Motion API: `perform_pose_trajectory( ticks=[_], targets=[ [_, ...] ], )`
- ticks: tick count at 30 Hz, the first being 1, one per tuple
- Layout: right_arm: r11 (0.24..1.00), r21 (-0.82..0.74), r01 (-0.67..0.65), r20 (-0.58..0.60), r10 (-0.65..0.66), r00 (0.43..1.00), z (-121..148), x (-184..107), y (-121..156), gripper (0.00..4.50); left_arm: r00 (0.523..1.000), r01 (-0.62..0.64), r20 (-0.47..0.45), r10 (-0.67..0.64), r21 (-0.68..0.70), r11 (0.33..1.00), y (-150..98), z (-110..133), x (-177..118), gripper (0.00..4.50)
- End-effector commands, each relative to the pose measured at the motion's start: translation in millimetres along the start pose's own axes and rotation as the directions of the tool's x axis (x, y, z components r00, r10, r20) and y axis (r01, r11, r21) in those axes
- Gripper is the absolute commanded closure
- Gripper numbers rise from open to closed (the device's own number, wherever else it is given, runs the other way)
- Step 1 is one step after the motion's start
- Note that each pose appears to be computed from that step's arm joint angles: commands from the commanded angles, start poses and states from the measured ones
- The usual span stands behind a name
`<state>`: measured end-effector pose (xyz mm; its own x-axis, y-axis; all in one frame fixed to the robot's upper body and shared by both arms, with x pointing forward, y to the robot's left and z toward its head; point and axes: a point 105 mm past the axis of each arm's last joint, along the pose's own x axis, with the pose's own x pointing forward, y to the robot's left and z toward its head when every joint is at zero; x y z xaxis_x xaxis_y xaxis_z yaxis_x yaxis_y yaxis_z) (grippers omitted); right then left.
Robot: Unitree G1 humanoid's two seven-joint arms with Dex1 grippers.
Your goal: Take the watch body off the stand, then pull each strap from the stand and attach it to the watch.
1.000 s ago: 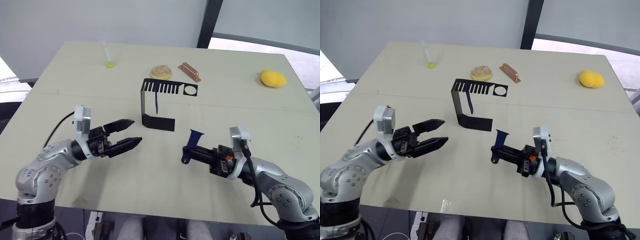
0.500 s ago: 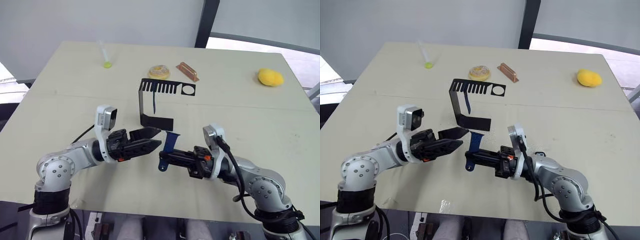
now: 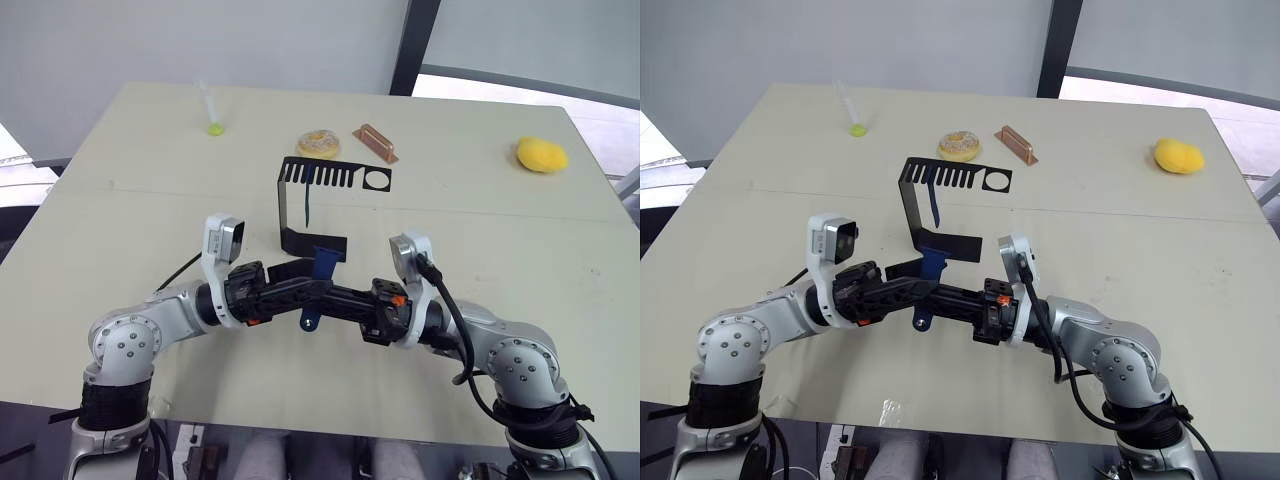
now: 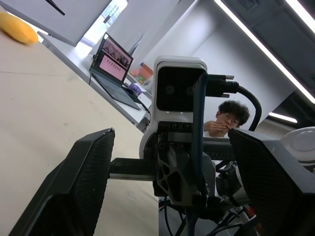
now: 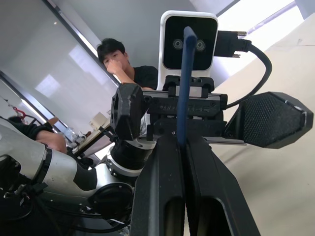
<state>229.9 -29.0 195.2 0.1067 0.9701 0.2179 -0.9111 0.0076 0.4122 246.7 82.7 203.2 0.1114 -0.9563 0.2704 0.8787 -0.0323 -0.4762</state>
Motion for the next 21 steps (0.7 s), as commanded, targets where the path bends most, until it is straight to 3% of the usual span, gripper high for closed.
perform_pose_trajectory(
  ticks=[1,13,17,21],
  targets=[
    [1.0,-0.008,-0.017,0.017,0.017,1.0,4.7,-0.6,5.5,4.5,0.999,0.024,0.023,-0.024,0.027,0.999,-7.3,7.5,1.5,0.53],
    [1.0,-0.001,-0.013,-0.001,0.013,1.0,-0.4,-3.3,5.4,4.5,0.999,0.02,0.035,-0.02,0.019,1.0,-6.8,12.5,0.6,0.53],
    [1.0,-0.002,-0.01,-0.003,0.01,1.0,-1.5,-3.5,4.7,4.5,0.999,0.017,0.037,-0.017,0.016,1.0,-6.2,12.1,0.6,2.35],
    [1.0,-0.002,-0.012,-0.01,0.012,1.0,-3.3,-4.1,4.7,4.5,0.999,0.03,0.032,-0.03,0.022,0.999,-7.8,10.9,1.8,4.45]
  ],
)
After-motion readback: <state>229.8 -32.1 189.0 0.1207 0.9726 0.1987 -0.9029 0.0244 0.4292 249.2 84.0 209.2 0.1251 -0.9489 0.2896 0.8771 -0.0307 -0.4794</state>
